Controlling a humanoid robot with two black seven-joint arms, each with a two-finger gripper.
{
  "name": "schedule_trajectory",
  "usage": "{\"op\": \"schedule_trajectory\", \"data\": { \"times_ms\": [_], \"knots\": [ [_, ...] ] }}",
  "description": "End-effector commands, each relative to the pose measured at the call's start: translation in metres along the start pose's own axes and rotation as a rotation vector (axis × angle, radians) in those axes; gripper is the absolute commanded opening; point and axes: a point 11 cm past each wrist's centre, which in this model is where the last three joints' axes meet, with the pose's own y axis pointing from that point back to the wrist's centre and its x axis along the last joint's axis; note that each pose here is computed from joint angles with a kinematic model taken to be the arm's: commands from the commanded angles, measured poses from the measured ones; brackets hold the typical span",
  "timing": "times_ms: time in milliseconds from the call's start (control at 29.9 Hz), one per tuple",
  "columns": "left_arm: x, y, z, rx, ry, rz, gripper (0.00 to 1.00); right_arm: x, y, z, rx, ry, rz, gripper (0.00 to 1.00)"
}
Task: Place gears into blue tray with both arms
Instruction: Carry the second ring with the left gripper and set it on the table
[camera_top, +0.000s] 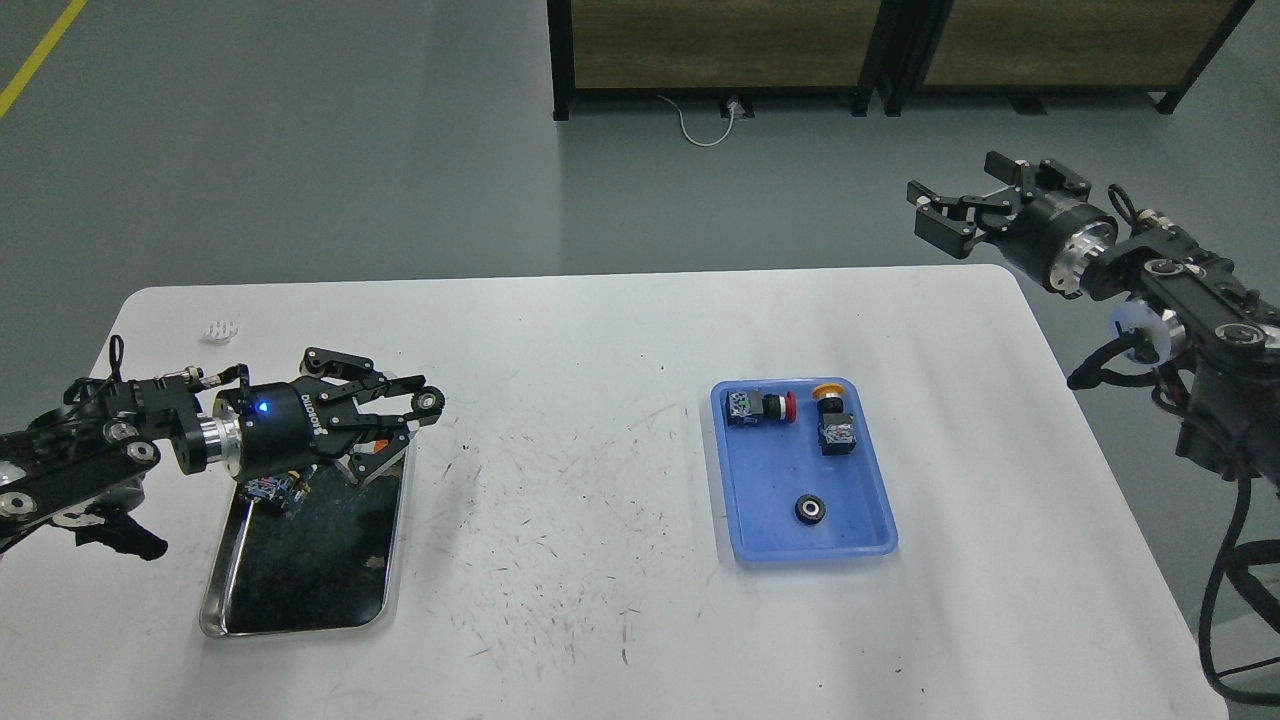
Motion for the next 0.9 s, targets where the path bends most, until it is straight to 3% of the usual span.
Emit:
{"op": "schedule_trajectory", "data": {
  "times_ms": [0, 234, 869],
  "knots": [
    [-0.012, -0.023, 0.017, -0.031, -0.014, -0.044, 0.26, 0.005, 0.002, 0.001, -0.005, 0.002, 0.015, 1.00],
    [-0.045, -0.062, 0.038, -0.074, -0.025, -0.124, 0.26, 0.014, 0.005, -0.001, -0.002, 0.004, 0.041, 1.00],
    [-0.119, -0.103, 0.008, 0.042, -0.110, -0.219, 0.28, 0.021, -0.001, -0.029, 0.054, 0.005, 0.075, 1.00]
  ]
}}
